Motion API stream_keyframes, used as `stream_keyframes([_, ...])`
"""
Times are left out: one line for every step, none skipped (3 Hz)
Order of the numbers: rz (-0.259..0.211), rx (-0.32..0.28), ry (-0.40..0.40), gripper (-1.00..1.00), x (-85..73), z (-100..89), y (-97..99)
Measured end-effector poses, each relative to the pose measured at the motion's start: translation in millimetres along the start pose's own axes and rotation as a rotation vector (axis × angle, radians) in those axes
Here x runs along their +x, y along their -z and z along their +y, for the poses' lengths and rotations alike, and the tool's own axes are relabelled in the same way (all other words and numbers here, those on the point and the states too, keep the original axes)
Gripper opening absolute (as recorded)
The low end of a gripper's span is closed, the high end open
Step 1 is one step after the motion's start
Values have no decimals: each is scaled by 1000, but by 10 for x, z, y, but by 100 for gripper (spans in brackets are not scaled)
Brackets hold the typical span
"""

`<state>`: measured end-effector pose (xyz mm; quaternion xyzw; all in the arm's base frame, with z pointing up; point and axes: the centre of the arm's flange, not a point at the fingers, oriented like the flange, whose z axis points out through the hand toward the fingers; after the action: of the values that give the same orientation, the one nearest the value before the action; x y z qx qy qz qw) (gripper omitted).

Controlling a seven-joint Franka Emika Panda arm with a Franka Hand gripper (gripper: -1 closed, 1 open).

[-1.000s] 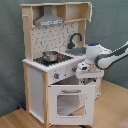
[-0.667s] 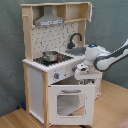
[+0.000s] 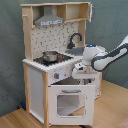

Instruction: Play with the kitchen

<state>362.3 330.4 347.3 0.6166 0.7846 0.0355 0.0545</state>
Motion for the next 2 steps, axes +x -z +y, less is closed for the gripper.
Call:
stream_keyframes([0,0,0,-100,4,0,-1])
stream_keyframes([-1,13,-39,-100,89,-55,-58])
